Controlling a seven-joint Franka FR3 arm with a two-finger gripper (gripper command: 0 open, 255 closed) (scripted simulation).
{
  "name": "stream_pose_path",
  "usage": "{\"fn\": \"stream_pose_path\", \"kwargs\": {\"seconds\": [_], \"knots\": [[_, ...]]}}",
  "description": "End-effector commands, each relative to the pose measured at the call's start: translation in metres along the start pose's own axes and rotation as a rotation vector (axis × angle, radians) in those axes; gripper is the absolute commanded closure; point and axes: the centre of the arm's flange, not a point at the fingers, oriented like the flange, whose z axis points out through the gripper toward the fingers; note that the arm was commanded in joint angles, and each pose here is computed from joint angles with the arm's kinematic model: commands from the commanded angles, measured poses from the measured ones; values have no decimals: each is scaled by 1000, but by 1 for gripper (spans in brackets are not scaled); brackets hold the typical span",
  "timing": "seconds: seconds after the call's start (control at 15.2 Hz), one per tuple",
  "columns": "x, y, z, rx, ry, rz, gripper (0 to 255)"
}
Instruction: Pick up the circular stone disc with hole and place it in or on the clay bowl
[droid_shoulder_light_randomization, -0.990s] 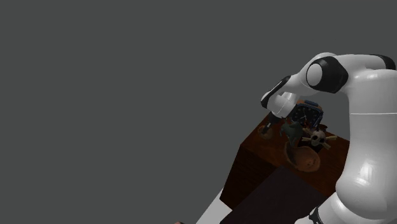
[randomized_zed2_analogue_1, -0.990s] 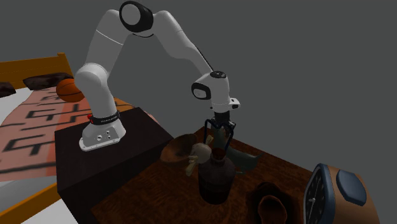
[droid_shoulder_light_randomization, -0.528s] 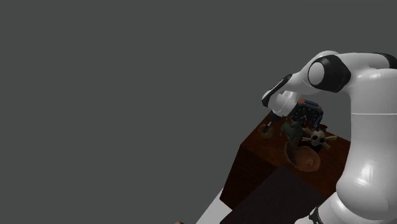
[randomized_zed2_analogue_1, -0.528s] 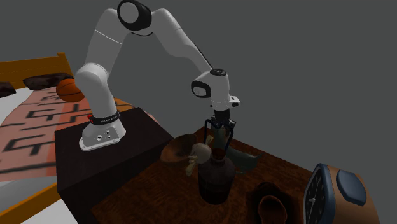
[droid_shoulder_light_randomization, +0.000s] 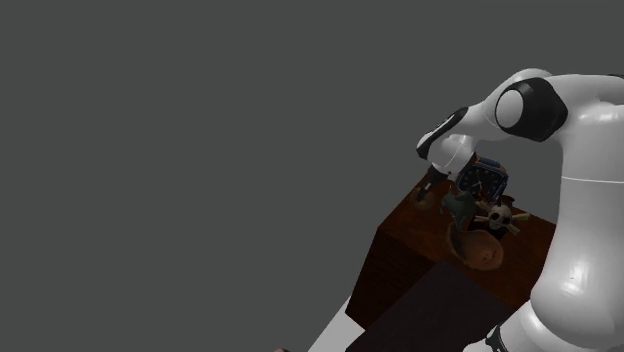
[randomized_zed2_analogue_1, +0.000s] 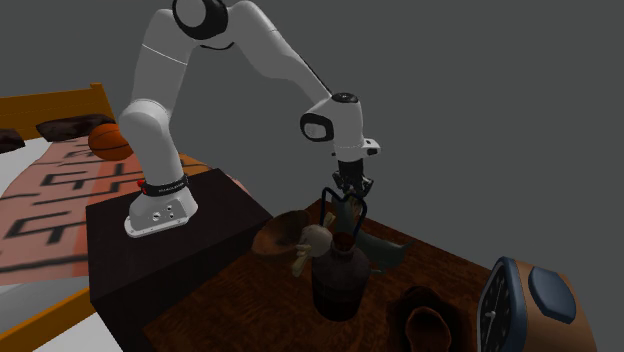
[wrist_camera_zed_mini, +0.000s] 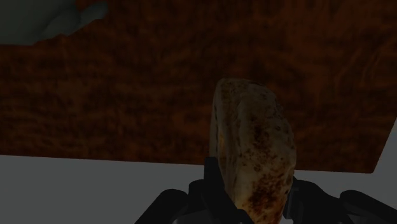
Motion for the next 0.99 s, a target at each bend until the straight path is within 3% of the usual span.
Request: {"fn": "stream_pose_path", "kwargs": {"seconds": [0.0,0.92], "knots": [[1,-1,-11,0,0,0,255],[14,4,-84,0,0,0,255]]}}
